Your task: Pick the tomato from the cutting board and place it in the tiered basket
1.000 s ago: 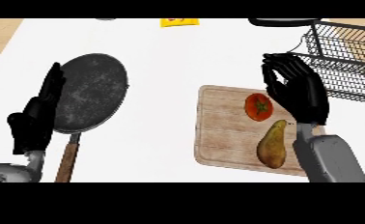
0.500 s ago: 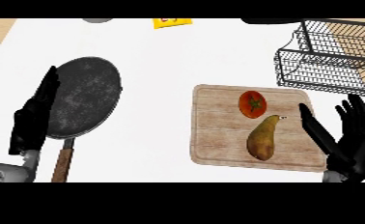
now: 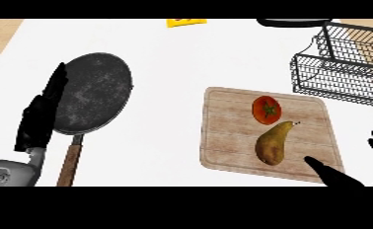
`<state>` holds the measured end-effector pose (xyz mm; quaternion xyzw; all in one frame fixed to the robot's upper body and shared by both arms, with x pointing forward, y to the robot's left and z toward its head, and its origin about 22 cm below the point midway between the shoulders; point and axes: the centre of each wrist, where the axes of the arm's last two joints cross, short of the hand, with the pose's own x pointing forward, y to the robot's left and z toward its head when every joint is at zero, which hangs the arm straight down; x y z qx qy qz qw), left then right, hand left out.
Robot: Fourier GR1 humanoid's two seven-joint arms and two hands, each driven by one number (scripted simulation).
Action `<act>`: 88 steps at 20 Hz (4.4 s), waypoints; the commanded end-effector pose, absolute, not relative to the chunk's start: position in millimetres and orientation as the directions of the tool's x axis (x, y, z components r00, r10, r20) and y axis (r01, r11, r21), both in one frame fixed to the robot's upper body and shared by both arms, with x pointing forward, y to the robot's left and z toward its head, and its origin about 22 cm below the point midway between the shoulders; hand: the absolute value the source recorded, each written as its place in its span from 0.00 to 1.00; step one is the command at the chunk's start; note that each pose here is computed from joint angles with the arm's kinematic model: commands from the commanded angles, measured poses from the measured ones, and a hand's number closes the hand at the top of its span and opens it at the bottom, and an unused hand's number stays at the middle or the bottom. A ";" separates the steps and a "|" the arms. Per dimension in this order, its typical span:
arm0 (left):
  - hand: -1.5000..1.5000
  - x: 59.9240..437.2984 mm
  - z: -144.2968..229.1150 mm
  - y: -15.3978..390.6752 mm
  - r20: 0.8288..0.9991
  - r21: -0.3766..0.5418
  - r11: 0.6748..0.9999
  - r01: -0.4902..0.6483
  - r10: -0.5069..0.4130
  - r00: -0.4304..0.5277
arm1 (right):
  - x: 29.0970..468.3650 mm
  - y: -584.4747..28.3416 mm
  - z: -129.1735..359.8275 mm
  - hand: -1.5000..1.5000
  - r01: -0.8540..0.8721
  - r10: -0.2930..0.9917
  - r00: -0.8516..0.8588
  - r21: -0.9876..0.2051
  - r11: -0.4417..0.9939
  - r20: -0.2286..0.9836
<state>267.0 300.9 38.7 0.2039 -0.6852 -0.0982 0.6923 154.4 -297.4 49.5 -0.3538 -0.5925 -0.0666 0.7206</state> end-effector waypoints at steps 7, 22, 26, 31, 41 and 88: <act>0.50 286.5 38.5 287.8 0.902 0.432 0.893 -0.125 -0.432 0.024 | 185.0 -280.2 158.0 0.00 0.388 0.373 0.507 -0.592 0.707 0.777; 0.50 279.7 44.6 308.6 0.913 0.409 0.906 -0.111 -0.408 0.027 | 248.6 -235.1 136.0 0.00 0.180 0.357 0.706 -0.643 0.745 0.612; 0.50 278.5 19.7 283.4 0.907 0.421 0.900 -0.110 -0.419 0.045 | 249.1 -222.6 128.0 0.00 0.149 0.374 0.710 -0.647 0.747 0.596; 0.50 289.4 44.0 288.9 0.909 0.417 0.900 -0.124 -0.417 0.028 | 254.6 -215.7 133.1 0.00 0.140 0.422 0.713 -0.704 0.697 0.560; 0.50 284.2 35.6 296.1 0.909 0.416 0.902 -0.118 -0.417 0.017 | 248.2 -191.3 110.3 0.00 0.129 0.455 0.730 -0.757 0.641 0.510; 0.50 270.0 38.9 291.3 0.915 0.403 0.907 -0.124 -0.403 0.031 | 289.1 -166.3 75.1 1.00 0.044 0.464 0.682 -0.664 0.746 0.566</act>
